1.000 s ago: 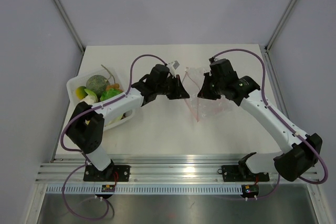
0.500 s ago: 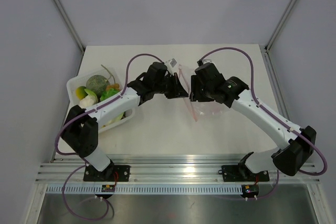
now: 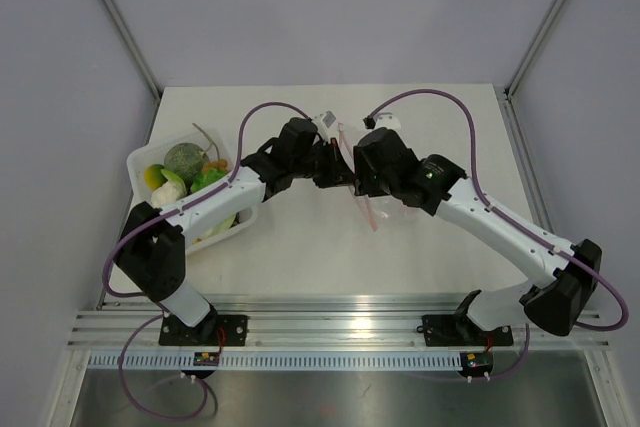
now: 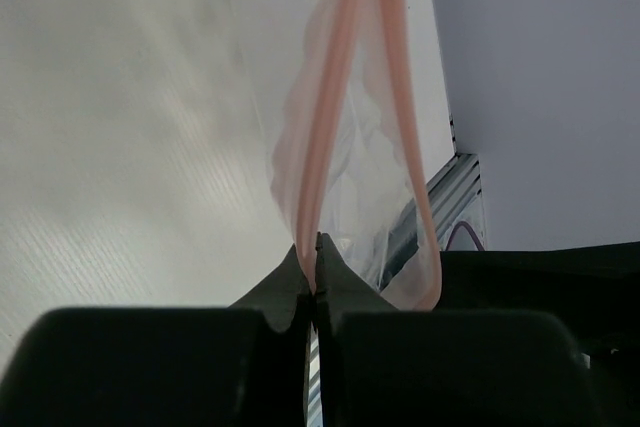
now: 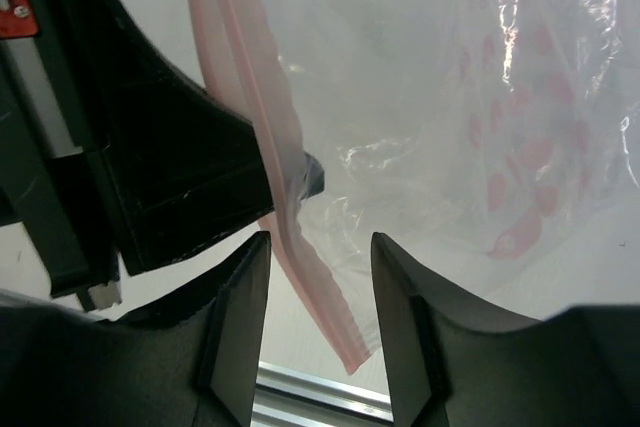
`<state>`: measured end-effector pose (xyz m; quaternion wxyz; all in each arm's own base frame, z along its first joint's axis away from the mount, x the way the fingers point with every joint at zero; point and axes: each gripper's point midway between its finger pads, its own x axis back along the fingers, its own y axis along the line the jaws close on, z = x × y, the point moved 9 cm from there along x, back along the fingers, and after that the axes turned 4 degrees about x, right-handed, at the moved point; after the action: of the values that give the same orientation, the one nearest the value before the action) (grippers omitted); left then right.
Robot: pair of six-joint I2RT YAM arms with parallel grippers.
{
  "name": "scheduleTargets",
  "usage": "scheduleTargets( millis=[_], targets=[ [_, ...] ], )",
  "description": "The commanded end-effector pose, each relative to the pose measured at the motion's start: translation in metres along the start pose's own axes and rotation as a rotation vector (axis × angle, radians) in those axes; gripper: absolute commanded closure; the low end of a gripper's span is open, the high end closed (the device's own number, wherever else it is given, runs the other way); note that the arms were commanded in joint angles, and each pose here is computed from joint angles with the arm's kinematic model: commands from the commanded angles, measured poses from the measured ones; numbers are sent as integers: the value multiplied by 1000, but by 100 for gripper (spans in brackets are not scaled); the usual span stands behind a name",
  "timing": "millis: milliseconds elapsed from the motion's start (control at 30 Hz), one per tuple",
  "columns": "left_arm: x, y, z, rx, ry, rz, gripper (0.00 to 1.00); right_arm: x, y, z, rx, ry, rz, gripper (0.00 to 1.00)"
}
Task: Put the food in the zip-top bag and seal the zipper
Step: Open the zipper of the food storage bag at the center of the board.
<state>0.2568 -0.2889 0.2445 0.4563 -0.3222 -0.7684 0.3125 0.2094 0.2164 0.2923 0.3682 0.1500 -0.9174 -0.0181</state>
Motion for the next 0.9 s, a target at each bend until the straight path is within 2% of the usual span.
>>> scheduleTargets(
  millis=[0,67,133,167,267,400,600,867],
  targets=[
    [18,-21,-7,-35,-29,67,100,-9,-4,-10,40,-66,113,49],
    [20,-23,-7,-46,-22,74,100,-13,-8,-11,63,-78,164,53],
    [23,-23,-7,-73,-24,68,100,-16,-12,-12,76,-98,211,69],
    [24,-22,-7,-107,-20,55,100,-17,-14,-14,78,-114,220,80],
    [25,-17,-9,-195,5,7,100,-16,-20,-16,90,-138,245,98],
    [29,-8,-2,-227,68,-46,100,-16,-26,-19,87,-142,260,100],
    [30,-4,-1,-251,86,-71,100,-7,-25,-21,54,-160,230,100],
    [31,18,-10,-332,78,-313,100,36,-22,-40,-42,-218,128,100]
  ],
)
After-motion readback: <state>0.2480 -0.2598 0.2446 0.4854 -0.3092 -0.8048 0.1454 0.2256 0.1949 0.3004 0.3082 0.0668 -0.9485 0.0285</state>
